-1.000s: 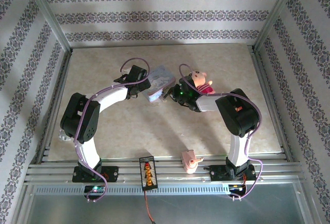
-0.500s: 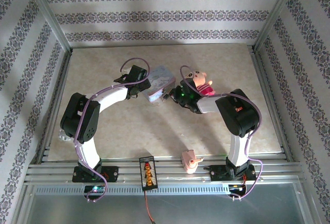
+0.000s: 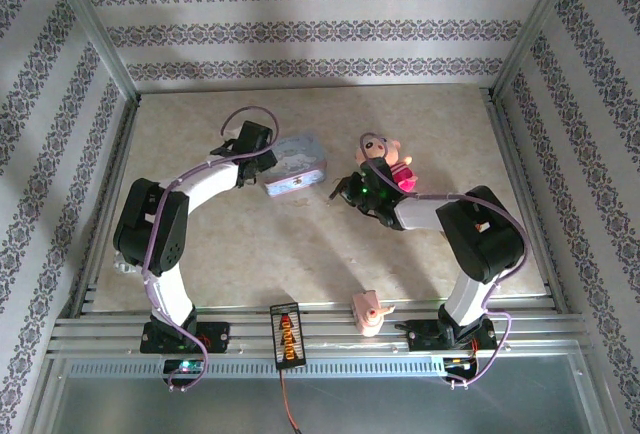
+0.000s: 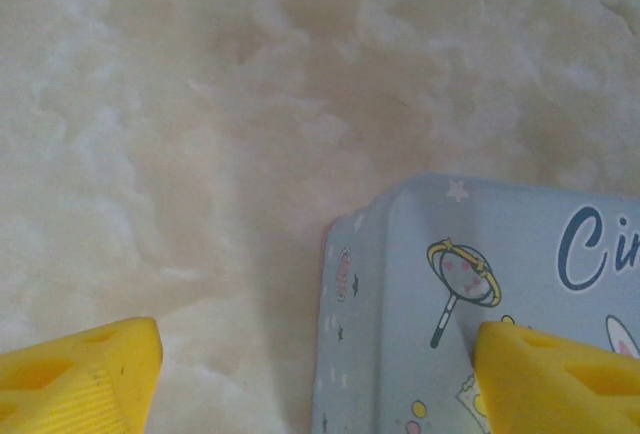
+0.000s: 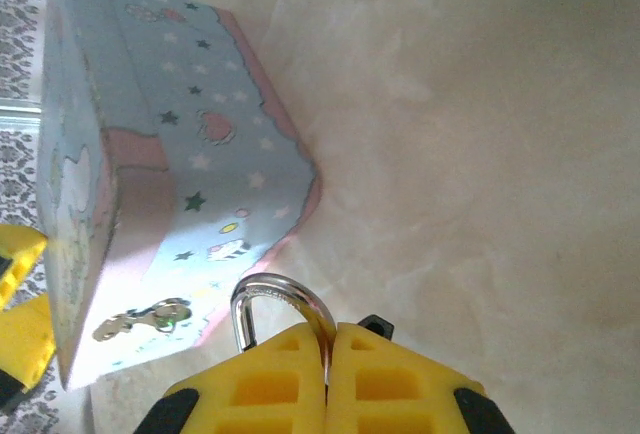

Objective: Unlock a padlock with a key

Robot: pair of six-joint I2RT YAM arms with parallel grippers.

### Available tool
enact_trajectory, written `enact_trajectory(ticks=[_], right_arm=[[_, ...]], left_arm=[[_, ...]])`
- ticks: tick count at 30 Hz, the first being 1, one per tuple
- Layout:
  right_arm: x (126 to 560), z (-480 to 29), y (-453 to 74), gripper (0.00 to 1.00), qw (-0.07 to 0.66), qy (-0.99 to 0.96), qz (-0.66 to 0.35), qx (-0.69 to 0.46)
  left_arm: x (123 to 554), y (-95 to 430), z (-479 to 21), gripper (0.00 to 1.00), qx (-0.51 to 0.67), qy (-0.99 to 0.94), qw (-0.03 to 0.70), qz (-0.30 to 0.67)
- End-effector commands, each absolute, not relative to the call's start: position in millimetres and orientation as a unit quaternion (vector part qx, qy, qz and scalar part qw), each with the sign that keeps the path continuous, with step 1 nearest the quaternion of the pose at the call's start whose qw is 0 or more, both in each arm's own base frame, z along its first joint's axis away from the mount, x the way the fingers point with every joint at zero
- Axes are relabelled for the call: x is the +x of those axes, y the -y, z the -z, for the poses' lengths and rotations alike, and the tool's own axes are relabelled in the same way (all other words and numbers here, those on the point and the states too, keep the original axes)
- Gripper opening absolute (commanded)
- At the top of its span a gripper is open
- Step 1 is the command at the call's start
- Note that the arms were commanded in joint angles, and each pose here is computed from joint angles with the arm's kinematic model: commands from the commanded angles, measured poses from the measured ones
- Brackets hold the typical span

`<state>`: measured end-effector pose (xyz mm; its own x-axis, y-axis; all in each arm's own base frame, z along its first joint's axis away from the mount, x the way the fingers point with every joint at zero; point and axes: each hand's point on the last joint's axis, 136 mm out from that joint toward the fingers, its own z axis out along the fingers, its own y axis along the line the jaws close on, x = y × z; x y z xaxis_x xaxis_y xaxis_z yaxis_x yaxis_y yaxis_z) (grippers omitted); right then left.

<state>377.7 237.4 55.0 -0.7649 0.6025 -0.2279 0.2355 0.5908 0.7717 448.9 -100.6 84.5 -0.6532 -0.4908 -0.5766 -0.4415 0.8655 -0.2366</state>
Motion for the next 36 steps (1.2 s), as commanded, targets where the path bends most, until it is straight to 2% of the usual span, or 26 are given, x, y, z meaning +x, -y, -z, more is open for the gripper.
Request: enact_trajectory(ticks=[1, 7, 21, 31, 36], right_arm=[[367.2, -56.5, -236.4, 0.0, 0.239, -0.866, -0.381, 0.219], [355.0, -58.7, -240.0, 0.0, 0.229, -0.872, -0.388, 0.192], [340.6, -72.9, -253.9, 0.0, 0.203, -0.881, -0.408, 0.127], [351.6, -94.5, -267.8, 0.0, 0.176, -0.874, -0.447, 0.074], [359.8, -91.7, -269.3, 0.0, 0.149, -0.877, -0.453, 0.061]], left_arm=[[434.7, 81.6, -49.3, 0.77, -0.246, -0.93, 0.274, 0.004], [457.7, 97.1, -49.2, 0.68, -0.243, -0.927, 0.279, 0.065], [491.5, 109.1, -67.1, 0.69, -0.24, -0.916, 0.301, 0.118], [486.0, 93.6, -112.2, 0.98, -0.249, -0.897, 0.337, 0.138], [473.9, 86.5, -131.1, 0.99, -0.256, -0.889, 0.351, 0.146]])
